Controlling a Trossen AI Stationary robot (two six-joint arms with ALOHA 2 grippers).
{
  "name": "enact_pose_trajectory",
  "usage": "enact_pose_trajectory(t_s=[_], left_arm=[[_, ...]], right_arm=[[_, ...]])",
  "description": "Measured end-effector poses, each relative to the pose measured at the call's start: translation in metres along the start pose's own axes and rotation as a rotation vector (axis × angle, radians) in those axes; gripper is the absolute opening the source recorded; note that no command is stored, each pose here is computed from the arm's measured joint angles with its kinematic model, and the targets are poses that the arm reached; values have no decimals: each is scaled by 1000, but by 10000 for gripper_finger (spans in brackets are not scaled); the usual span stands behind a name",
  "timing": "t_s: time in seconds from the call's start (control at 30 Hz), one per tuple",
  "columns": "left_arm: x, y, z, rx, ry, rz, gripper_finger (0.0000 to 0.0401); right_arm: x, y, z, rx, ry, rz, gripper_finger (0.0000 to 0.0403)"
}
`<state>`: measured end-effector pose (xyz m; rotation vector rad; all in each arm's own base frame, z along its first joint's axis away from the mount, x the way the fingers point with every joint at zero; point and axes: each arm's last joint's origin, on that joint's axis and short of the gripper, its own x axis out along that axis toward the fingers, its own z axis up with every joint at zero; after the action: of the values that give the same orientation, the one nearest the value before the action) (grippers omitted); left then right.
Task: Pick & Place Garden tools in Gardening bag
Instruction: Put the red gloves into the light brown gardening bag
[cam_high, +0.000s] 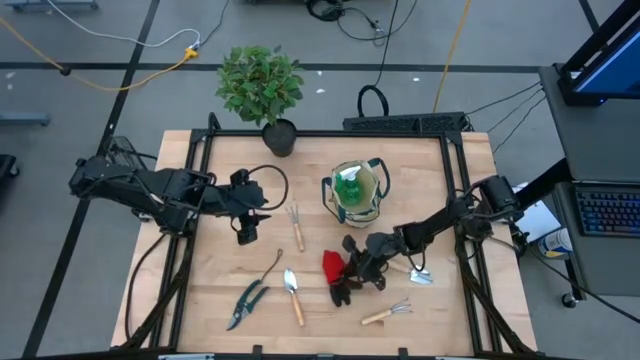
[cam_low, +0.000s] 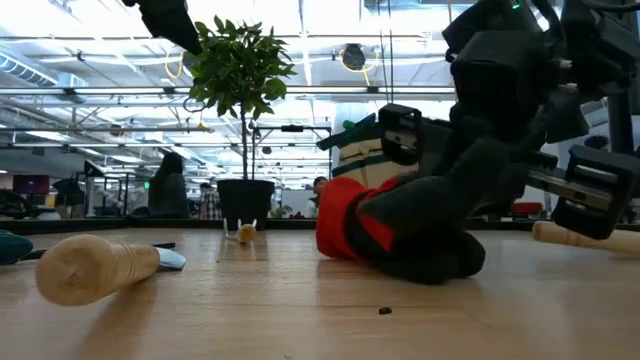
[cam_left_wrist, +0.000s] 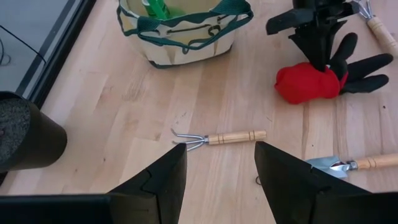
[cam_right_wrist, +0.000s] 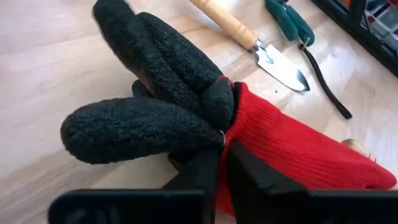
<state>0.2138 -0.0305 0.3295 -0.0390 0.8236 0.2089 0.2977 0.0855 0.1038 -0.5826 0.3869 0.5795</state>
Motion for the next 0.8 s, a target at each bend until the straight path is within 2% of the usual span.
enact_pose_trajectory(t_s=[0.17,0.3,0.53,0.8], left_arm=[[0,0,0,0,0,0,195],[0,0,0,0,0,0,195],[0,0,0,0,0,0,195],[0,0,0,17,0,1,195]], right_arm=[[-6,-5,8,47,-30,-28,14],[-19,-13,25,49,-93,-75,5],[-57,-30,59,56,-143,-266,4],[-117,-50,95,69,-248,-596,4]])
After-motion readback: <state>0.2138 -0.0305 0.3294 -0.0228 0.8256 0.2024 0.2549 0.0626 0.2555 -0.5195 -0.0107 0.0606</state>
